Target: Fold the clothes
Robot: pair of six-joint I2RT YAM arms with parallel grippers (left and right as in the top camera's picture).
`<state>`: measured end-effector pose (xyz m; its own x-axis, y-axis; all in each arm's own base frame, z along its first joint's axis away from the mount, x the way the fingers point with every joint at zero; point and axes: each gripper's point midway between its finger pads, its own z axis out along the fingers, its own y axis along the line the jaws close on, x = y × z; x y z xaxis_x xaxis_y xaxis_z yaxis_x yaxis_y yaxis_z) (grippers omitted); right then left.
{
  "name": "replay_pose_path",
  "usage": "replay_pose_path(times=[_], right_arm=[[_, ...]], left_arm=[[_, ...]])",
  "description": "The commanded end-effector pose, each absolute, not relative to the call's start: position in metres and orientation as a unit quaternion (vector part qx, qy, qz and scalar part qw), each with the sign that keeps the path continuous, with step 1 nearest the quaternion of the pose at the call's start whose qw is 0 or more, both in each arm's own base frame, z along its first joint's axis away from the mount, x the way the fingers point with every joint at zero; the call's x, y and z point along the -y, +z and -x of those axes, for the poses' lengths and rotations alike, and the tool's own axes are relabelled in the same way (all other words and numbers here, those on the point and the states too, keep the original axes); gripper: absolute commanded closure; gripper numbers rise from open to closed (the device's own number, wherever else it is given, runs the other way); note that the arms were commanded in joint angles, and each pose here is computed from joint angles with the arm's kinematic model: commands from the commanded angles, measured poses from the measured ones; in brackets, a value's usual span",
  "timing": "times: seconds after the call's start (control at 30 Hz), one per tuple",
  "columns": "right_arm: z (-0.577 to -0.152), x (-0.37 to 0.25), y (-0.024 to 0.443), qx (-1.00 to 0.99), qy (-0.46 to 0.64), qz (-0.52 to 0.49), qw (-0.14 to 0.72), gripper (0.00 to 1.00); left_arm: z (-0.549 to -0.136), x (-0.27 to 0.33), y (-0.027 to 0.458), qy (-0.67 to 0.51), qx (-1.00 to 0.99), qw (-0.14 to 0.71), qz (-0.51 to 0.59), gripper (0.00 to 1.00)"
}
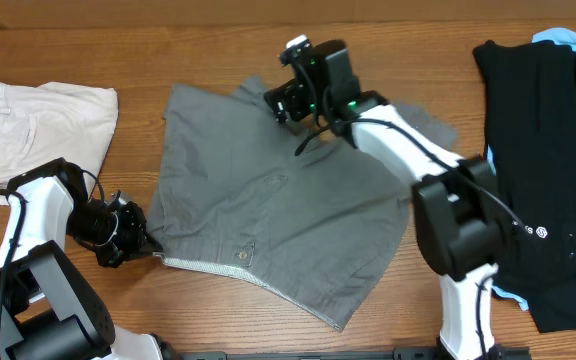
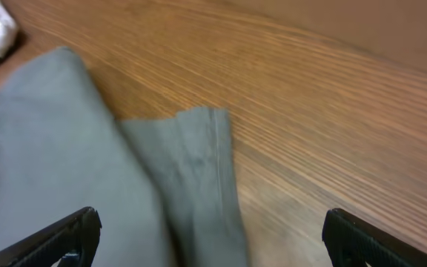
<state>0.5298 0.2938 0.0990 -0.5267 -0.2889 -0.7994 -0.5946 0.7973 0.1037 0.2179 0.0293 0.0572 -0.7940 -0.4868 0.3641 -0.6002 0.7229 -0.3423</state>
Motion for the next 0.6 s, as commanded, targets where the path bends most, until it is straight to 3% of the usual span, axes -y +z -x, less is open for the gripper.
replay_pose_path(times=[0.0,0.3,0.43,0.57], right_arm=[[-0.545,-0.309,0.088,-0.837,0.182,0.263,0.444,0.03],[-0.553,-0.347,0.046,-0.822,0.187,0.278,0.460,0.09],[-0.559,-0.354,0.041,-0.823,0.190,0.272,0.461,0.23],[-0.563,-0.349,0.040,-0.828,0.179,0.255,0.466,0.29]], left_arm=[[-0.221,-0.026,0.061,0.233,0.924,0.113,-0.283,0.96],[-0.222,-0.026,0.061,0.233,0.924,0.112,-0.282,0.96],[-0.222,-0.026,0.061,0.233,0.924,0.111,-0.282,0.96],[-0.222,-0.026,0.061,0.233,0.924,0.111,-0.282,0.96]])
